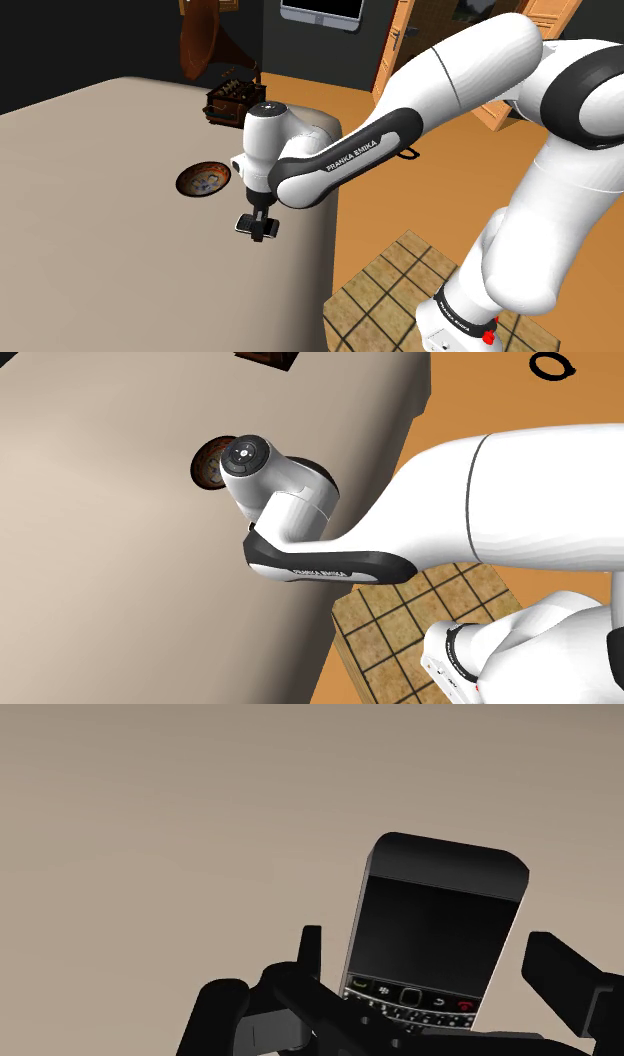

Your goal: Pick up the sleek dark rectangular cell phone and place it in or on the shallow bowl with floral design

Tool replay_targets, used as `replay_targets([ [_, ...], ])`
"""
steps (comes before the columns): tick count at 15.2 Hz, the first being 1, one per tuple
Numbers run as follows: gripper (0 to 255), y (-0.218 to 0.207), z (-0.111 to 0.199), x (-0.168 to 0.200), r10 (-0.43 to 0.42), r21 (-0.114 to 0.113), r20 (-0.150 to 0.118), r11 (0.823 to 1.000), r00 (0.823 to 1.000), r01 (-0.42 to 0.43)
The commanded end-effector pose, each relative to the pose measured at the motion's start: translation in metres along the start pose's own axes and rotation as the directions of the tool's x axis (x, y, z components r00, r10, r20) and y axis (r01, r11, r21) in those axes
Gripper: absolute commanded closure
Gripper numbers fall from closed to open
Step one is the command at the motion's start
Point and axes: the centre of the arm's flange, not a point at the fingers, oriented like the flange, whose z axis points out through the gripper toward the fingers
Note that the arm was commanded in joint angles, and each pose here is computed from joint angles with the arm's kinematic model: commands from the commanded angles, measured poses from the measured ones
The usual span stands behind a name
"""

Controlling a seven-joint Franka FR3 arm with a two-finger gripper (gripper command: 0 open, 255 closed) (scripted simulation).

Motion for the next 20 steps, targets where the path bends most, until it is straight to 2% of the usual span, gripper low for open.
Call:
replay_targets([
  [1,0,0.000,0.000,0.000,0.000,0.000,0.000,1.000,1.000,0.000],
  [4,0,0.000,0.000,0.000,0.000,0.000,0.000,1.000,1.000,0.000],
  [5,255,0.000,0.000,0.000,0.000,0.000,0.000,1.000,1.000,0.000],
  [14,255,0.000,0.000,0.000,0.000,0.000,0.000,1.000,1.000,0.000],
  [20,255,0.002,-0.031,0.001,0.000,0.000,0.000,1.000,1.000,0.000],
])
